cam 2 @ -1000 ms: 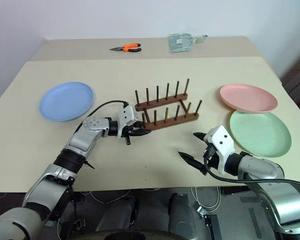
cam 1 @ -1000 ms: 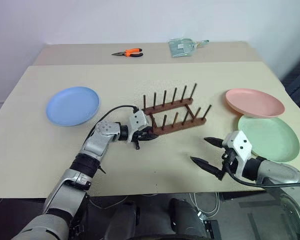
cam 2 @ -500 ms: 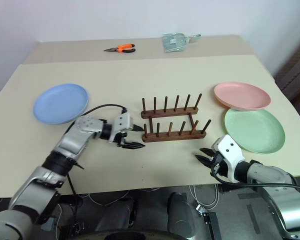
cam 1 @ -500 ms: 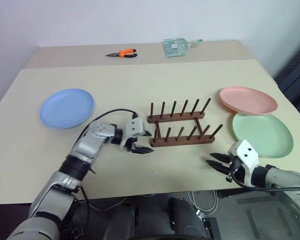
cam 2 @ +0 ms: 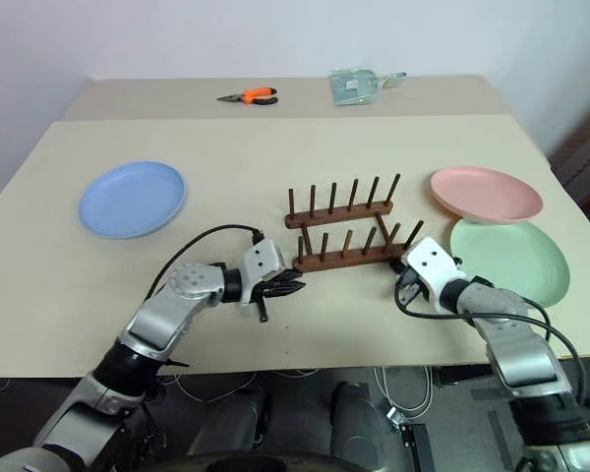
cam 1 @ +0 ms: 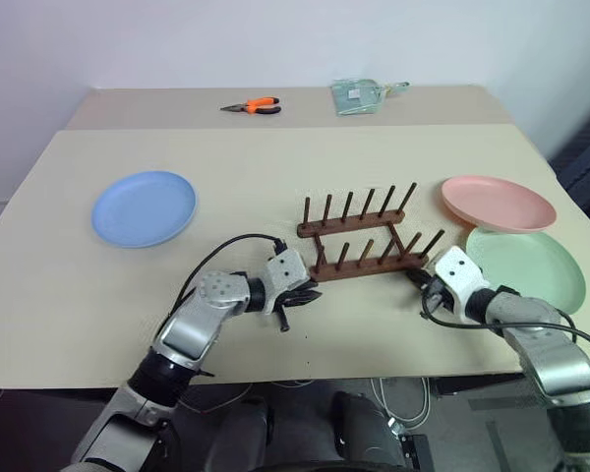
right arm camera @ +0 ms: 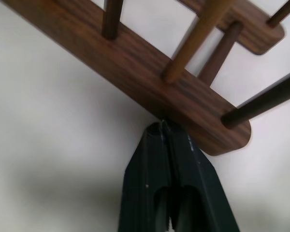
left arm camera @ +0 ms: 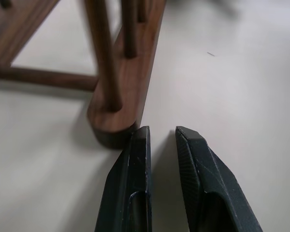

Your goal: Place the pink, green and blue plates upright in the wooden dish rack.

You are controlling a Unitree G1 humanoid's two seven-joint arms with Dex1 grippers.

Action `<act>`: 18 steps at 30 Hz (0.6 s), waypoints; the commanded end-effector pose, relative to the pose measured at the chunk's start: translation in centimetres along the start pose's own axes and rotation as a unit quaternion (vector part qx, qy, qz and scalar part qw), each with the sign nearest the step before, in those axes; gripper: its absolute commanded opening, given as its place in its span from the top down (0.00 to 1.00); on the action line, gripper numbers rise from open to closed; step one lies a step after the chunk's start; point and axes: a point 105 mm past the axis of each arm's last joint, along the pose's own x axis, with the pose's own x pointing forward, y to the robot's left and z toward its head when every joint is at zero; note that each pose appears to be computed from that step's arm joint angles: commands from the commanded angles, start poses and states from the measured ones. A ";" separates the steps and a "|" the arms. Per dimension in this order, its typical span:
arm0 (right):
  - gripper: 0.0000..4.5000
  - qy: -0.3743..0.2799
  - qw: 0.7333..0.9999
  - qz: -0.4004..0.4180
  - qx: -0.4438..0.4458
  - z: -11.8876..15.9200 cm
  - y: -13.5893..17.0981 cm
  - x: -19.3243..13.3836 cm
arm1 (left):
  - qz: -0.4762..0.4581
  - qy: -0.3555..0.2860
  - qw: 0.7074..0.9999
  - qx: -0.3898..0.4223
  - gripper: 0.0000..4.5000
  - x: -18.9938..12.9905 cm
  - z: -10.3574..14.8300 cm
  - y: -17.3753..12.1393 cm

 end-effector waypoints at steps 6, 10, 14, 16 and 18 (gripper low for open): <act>1.00 -0.005 0.998 -0.060 -0.026 0.7 -2.4 2.9 | 0.148 0.047 0.988 -0.013 0.81 0.0 -2.9 5.5; 1.00 -0.015 0.997 -0.069 -0.025 1.2 -3.0 3.3 | 0.186 0.050 0.981 -0.025 0.81 -0.4 -3.4 7.1; 0.81 -0.028 0.996 -0.059 -0.065 2.4 -4.2 1.3 | 0.151 0.038 0.988 -0.006 0.83 -0.5 -3.0 5.7; 0.60 -0.032 0.989 -0.076 -0.119 3.7 -5.8 -0.7 | 0.126 0.018 0.992 0.003 0.83 -0.6 -2.2 4.7; 0.38 -0.025 0.982 -0.087 -0.166 4.7 -7.2 -2.6 | 0.103 -0.008 0.995 -0.004 0.83 -0.8 -1.3 3.9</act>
